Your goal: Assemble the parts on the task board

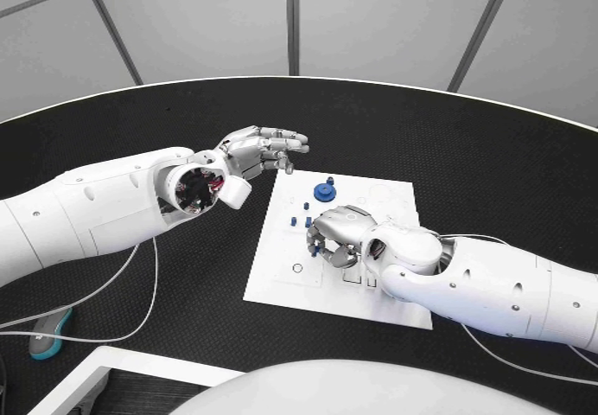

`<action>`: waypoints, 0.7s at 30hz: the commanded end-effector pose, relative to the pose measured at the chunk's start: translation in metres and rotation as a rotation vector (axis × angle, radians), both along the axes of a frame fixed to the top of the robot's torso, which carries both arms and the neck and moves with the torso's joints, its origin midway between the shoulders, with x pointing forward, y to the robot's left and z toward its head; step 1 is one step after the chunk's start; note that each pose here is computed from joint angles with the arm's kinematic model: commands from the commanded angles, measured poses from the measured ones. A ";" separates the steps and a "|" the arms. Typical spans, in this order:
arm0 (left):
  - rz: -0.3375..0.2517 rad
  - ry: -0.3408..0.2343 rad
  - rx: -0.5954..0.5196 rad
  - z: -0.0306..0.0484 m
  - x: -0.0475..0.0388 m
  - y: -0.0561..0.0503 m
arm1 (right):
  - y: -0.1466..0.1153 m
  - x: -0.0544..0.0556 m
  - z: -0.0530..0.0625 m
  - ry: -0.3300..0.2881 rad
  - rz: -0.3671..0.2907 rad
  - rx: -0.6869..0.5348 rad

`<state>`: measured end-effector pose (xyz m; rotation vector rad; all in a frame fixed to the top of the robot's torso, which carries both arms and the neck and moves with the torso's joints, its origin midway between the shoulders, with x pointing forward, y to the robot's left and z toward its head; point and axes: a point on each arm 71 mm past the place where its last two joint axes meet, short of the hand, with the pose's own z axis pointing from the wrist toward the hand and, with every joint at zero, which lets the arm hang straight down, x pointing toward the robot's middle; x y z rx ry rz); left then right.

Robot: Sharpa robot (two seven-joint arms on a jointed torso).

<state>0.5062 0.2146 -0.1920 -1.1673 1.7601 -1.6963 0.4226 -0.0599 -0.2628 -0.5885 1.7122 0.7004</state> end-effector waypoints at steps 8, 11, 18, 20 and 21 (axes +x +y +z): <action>-0.005 0.003 0.000 -0.0002 0.0001 -0.001 | 0.002 0.000 -0.002 0.009 0.001 -0.010; -0.005 0.003 0.001 -0.0004 0.0001 -0.001 | 0.002 -0.001 -0.004 0.016 0.004 -0.018; -0.005 0.005 0.003 -0.0006 0.0003 -0.001 | 0.002 -0.002 -0.008 0.031 0.006 -0.034; -0.006 0.006 0.003 -0.0007 0.0003 -0.001 | 0.003 -0.002 -0.009 0.033 0.007 -0.036; -0.006 0.006 0.003 -0.0007 0.0004 -0.001 | 0.003 -0.003 -0.009 0.034 0.007 -0.037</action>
